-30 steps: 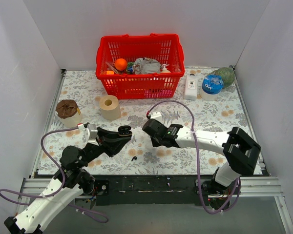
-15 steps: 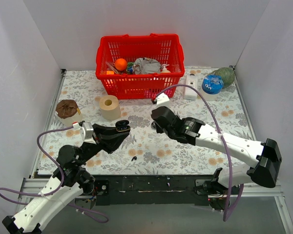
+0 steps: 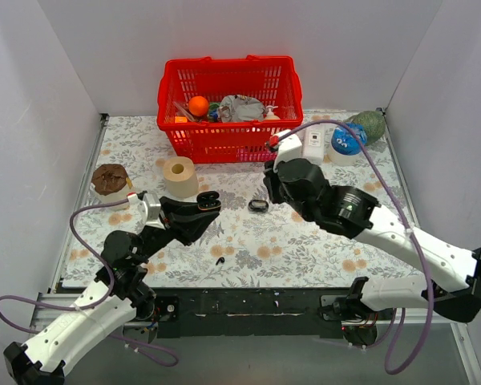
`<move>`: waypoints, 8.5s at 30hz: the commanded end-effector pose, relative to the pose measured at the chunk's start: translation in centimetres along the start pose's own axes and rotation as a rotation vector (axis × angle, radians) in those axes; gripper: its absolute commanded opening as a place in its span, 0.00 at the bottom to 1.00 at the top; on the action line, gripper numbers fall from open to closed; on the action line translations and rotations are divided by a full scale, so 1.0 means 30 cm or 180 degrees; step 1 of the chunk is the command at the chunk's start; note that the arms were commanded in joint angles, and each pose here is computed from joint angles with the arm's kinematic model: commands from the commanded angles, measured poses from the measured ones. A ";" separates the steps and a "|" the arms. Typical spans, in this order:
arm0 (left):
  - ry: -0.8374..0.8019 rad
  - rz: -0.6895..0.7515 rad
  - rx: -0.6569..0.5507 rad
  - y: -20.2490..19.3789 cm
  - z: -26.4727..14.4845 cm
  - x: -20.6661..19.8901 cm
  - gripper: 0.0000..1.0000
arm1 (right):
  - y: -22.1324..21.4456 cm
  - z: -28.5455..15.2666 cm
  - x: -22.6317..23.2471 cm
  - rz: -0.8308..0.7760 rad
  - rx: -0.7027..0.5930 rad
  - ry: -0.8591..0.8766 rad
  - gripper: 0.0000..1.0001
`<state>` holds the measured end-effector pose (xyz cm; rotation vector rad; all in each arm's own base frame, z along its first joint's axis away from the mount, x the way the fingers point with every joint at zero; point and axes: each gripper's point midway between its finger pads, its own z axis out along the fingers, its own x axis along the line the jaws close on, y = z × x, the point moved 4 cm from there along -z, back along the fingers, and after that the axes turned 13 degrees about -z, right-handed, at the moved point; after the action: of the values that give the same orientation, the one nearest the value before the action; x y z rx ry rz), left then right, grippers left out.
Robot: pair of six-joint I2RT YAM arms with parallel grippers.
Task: Insert the wireless bluetooth earbuds into the charging case
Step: Place the earbud in the charging case, then adjust the earbud with the charging case, then adjust the earbud at the center of the board.
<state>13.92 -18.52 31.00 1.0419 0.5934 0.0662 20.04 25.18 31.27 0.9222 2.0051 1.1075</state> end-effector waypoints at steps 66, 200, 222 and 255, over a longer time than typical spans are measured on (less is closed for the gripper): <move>-0.0920 0.0664 -0.0648 0.152 0.370 -0.022 0.00 | 0.432 -0.296 -0.008 -0.0661 -0.2995 0.0457 0.01; -0.0869 0.0546 -0.0495 0.097 0.311 -0.014 0.00 | 0.353 -0.267 -0.073 -0.0242 -0.2129 0.0348 0.87; -0.0966 0.0465 -0.0431 0.083 0.317 -0.023 0.00 | 0.367 -0.212 -0.023 -0.0331 -0.2065 0.0447 0.87; -0.0259 0.0423 -0.0657 0.196 0.058 -0.078 0.00 | -0.386 0.064 0.369 0.0009 0.0035 0.1925 0.63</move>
<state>14.01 -18.66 39.10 0.8290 0.3413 0.1517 15.19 27.93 20.96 0.6101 2.2712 1.3969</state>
